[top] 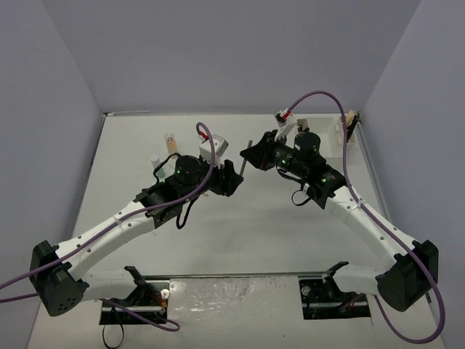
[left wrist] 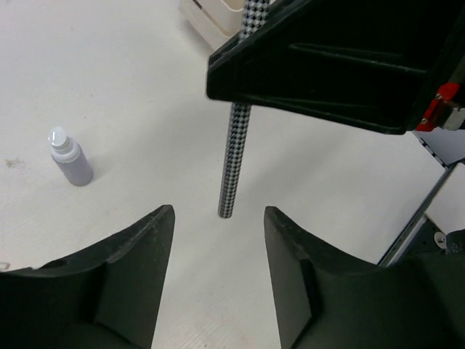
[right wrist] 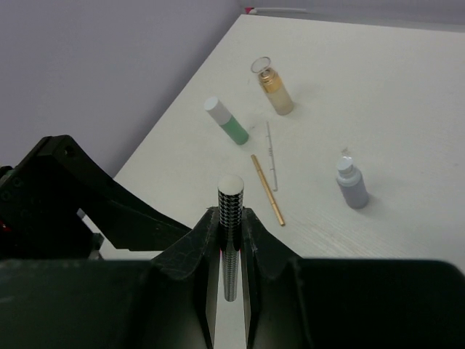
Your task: Organize the makeup
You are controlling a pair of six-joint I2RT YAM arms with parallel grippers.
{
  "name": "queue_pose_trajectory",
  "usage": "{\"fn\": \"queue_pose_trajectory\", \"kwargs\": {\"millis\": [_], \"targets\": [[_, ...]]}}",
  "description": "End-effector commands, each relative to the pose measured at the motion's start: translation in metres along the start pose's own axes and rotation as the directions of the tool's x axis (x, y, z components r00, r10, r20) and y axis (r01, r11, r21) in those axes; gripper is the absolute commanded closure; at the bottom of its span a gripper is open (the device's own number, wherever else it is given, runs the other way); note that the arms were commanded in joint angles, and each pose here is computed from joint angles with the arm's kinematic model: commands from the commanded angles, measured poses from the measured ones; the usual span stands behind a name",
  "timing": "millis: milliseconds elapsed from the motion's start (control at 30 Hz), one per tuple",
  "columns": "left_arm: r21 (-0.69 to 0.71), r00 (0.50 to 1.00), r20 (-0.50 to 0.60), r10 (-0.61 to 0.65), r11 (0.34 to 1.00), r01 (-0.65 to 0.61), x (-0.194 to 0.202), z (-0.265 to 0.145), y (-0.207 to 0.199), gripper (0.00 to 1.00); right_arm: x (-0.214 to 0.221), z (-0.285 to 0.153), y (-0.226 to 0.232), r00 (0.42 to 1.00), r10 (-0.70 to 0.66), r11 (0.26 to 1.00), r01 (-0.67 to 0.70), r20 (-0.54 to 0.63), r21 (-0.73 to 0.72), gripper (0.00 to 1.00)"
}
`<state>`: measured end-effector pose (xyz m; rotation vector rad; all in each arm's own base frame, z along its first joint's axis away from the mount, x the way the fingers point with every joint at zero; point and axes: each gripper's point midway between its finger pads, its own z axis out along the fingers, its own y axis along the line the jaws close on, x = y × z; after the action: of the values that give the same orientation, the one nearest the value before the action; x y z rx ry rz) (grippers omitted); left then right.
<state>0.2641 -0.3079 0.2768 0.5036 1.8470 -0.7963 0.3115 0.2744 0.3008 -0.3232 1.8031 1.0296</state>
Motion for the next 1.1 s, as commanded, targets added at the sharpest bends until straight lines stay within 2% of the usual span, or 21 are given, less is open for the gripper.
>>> {"fn": "queue_pose_trajectory", "kwargs": {"millis": [0, 100, 167, 233, 367, 400, 500, 667, 767, 900, 1067], "targets": [[-0.107, 0.996, 0.05, -0.069, 0.992, 0.074, -0.02, -0.008, 0.021, 0.22, -0.043, -0.007, -0.029, 0.979, -0.153, 0.975, 0.128, 0.134, 0.181, 1.0], [-0.206, 0.993, 0.038, -0.113, 0.971, 0.118, -0.012, -0.016, 0.046, 0.08, -0.059, -0.015, -0.062, 0.962, -0.224, 0.932, 0.165, 0.155, 0.324, 1.0], [-0.285, 0.985, 0.031, -0.172, 0.943, 0.173, 0.0, -0.027, 0.065, 0.04, -0.073, -0.026, -0.097, 0.943, -0.293, 0.866, 0.192, 0.156, 0.462, 1.0], [-0.364, 0.976, 0.036, -0.215, 0.907, 0.213, 0.009, -0.04, 0.087, 0.03, -0.084, -0.034, -0.118, 0.93, -0.327, 0.82, 0.189, 0.17, 0.541, 1.0], [-0.514, 0.933, 0.039, -0.359, 0.794, 0.326, 0.042, -0.067, 0.123, 0.03, -0.112, -0.058, -0.174, 0.889, -0.408, 0.697, 0.155, 0.209, 0.7, 1.0], [-0.544, 0.928, 0.034, -0.372, 0.772, 0.329, 0.05, -0.074, 0.129, 0.03, -0.119, -0.063, -0.19, 0.879, -0.433, 0.656, 0.153, 0.202, 0.74, 1.0], [-0.63, 0.915, 0.019, -0.402, 0.706, 0.323, 0.07, -0.096, 0.144, 0.03, -0.129, -0.065, -0.218, 0.864, -0.466, 0.601, 0.151, 0.191, 0.785, 1.0], [-0.682, 0.896, 0.015, -0.443, 0.651, 0.333, 0.092, -0.11, 0.155, 0.03, -0.144, -0.063, -0.25, 0.842, -0.5, 0.557, 0.133, 0.203, 0.82, 1.0], [-0.695, 0.874, 0.04, -0.484, 0.615, 0.373, 0.101, -0.114, 0.156, 0.03, -0.144, -0.056, -0.273, 0.848, -0.504, 0.529, 0.152, 0.165, 0.835, 1.0], [-0.706, 0.861, 0.08, -0.502, 0.581, 0.405, 0.105, -0.12, 0.16, 0.03, -0.143, -0.05, -0.291, 0.85, -0.503, 0.525, 0.154, 0.159, 0.837, 1.0], [-0.711, 0.858, 0.092, -0.505, 0.57, 0.412, 0.106, -0.123, 0.163, 0.03, -0.134, -0.043, -0.312, 0.854, -0.492, 0.54, 0.148, 0.168, 0.829, 1.0]]}}
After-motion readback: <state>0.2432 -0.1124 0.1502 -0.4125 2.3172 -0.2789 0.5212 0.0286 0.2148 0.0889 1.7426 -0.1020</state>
